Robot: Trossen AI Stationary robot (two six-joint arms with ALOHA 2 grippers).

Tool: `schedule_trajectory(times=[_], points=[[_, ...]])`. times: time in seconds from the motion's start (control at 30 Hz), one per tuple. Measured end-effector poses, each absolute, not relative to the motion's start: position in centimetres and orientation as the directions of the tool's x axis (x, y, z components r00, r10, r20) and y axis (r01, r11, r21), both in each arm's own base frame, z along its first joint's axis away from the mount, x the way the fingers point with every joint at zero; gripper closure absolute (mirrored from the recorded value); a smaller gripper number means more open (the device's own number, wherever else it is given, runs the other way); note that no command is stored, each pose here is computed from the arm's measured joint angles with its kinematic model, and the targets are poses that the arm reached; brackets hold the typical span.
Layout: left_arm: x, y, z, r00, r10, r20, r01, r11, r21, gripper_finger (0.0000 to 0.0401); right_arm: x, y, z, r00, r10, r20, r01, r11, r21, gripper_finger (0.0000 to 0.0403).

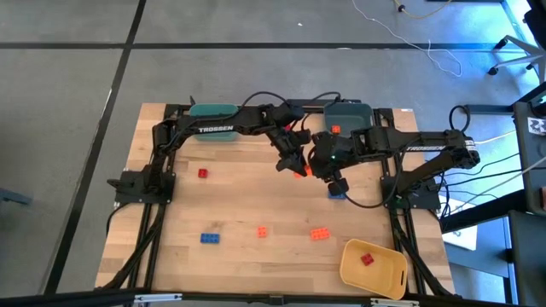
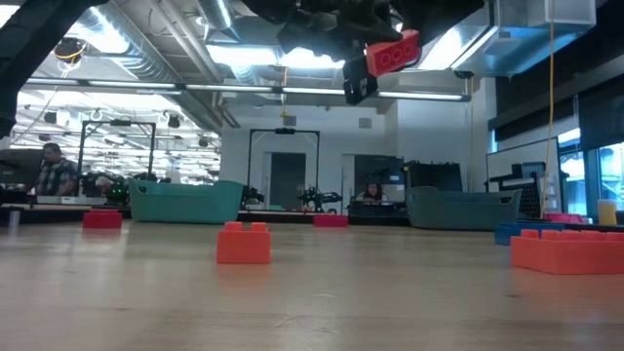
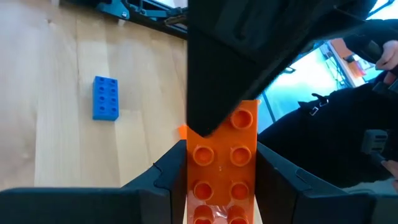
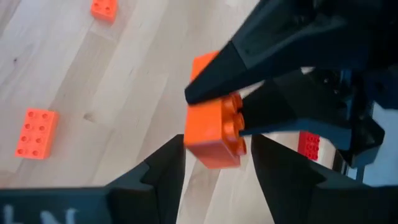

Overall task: Sort & place blocks by color
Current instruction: Put the orange game piece into the dark blue bin

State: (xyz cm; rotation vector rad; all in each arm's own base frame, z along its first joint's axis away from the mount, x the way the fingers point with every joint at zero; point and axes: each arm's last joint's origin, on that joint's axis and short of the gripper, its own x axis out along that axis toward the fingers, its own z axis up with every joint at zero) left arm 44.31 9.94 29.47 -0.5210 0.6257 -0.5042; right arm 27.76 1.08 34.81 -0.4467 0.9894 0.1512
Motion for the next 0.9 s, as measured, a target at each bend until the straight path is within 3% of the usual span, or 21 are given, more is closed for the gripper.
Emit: schedule_trajectory(times=[0.57,0.9], points=[[44.50,9.95,29.77,0.710,-0.589,-0.385,0.310,0.753,-0.580,0.0271,27.97,1.12,34.89,0.564,-0.061,-0.823,-0.339,0.892,-0.299,0.0220],[44.48,9.94,29.75,0.704,-0.603,-0.376,0.319,0.741,-0.591,0.0271,28.31,1.17,34.61,0.558,-0.060,-0.827,-0.349,0.888,-0.300,0.0261]])
